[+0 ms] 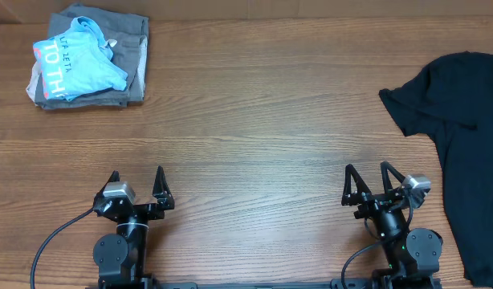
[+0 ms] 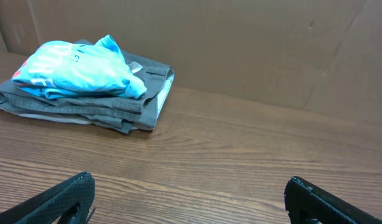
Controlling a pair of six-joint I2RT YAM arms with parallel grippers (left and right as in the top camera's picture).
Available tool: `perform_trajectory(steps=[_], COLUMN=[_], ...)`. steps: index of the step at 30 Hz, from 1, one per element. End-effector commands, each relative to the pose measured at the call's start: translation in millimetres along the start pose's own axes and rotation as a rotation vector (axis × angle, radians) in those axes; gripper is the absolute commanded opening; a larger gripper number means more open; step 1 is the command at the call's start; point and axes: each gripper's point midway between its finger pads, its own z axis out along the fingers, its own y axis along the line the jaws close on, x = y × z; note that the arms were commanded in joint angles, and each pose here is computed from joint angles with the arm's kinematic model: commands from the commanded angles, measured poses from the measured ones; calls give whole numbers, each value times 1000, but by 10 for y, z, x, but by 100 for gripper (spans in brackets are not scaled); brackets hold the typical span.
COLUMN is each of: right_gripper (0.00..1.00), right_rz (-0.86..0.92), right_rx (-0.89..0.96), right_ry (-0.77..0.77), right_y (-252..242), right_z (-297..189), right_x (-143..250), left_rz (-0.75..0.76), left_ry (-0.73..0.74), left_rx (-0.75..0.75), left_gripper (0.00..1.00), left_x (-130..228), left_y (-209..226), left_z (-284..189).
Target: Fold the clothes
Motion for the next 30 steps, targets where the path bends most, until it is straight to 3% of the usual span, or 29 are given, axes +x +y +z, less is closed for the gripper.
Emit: perform_trajectory(steps=[1,11,19,30], right_gripper=[100,100,100,100], right_rz=[-74,-80,-99,-79], right_rx=[59,84,32,114], right_ry=[-31,-63,-231,-63], right_y=[-99,-181,-29,-241], right_z=[-7,18,-35,12], right_x=[-43,-24,-426,-20], left_rz=[2,2,2,2], left_ry=[-6,-6,-6,-6], left_rx=[-8,-8,-8,-8], left_gripper=[100,100,100,100], left_x=[-1,-1,-1,-1], left_y=[11,11,11,11], left_z=[-3,-3,-3,-3])
